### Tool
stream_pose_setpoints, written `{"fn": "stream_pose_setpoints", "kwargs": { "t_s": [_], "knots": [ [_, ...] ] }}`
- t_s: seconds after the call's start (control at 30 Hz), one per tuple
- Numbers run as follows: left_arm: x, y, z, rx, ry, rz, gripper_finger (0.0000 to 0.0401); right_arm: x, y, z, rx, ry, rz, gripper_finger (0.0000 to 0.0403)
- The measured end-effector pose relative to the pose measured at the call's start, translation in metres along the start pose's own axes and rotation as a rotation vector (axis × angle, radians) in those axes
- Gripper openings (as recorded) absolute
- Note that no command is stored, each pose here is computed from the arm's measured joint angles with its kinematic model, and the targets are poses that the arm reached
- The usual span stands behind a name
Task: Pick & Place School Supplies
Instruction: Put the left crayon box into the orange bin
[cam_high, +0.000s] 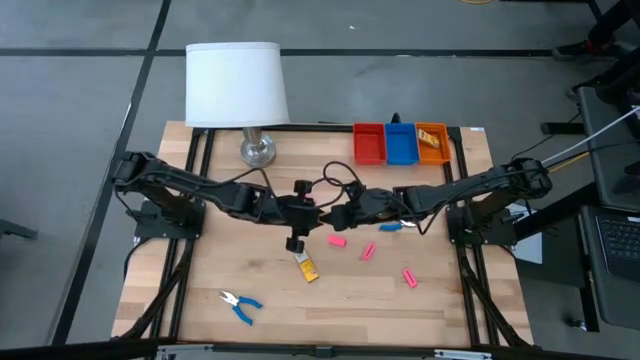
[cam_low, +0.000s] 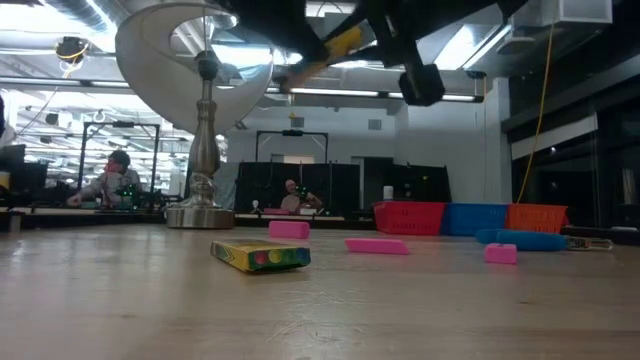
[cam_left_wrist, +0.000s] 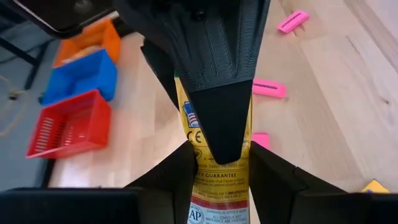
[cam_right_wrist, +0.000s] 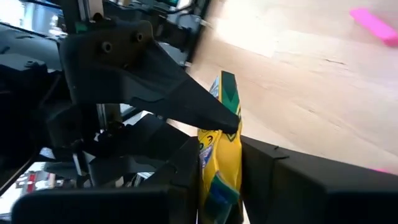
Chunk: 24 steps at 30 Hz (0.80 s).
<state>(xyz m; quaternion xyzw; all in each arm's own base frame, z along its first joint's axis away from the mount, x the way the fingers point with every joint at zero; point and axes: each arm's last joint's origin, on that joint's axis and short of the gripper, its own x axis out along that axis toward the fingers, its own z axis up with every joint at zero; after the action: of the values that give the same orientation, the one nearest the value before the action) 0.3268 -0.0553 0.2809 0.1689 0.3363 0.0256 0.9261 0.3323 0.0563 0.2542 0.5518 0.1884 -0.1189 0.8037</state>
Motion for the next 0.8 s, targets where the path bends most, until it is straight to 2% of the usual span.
{"fn": "stream_pose_setpoints", "kwargs": {
  "t_s": [0.1, 0.17, 0.3, 0.4, 0.47, 0.57, 0.63, 0.8],
  "knots": [
    [-0.019, -0.006, 0.002, 0.028, -0.001, 0.051, 0.0145, -0.001, 0.005, 0.001, 0.000, -0.007, 0.031, 0.0073],
    [-0.038, -0.010, -0.001, 0.053, 0.032, 0.089, 0.0159, -0.002, 0.002, 0.003, -0.006, -0.007, 0.002, 0.0073],
    [-0.073, -0.016, -0.002, -0.041, -0.003, 0.138, 0.0178, 0.000, -0.008, 0.011, -0.021, -0.015, -0.064, 0.0073],
    [-0.093, -0.021, -0.005, -0.155, -0.020, 0.139, 0.0181, 0.000, -0.017, 0.018, -0.027, -0.028, -0.136, 0.0073],
    [-0.103, -0.026, -0.006, -0.256, -0.037, 0.134, 0.0180, -0.002, -0.026, 0.023, -0.030, -0.042, -0.229, 0.0073],
    [-0.115, -0.034, -0.009, -0.383, -0.054, 0.137, 0.0174, -0.015, -0.042, 0.031, -0.033, -0.080, -0.427, 0.0073],
    [-0.119, -0.041, -0.012, -0.426, -0.046, 0.146, 0.0169, -0.030, -0.051, 0.036, -0.034, -0.133, -0.567, 0.0073],
    [-0.129, -0.055, -0.024, -0.497, -0.013, 0.200, 0.0159, -0.070, -0.060, 0.054, -0.061, -0.284, -0.773, 0.0073]
  ]
}}
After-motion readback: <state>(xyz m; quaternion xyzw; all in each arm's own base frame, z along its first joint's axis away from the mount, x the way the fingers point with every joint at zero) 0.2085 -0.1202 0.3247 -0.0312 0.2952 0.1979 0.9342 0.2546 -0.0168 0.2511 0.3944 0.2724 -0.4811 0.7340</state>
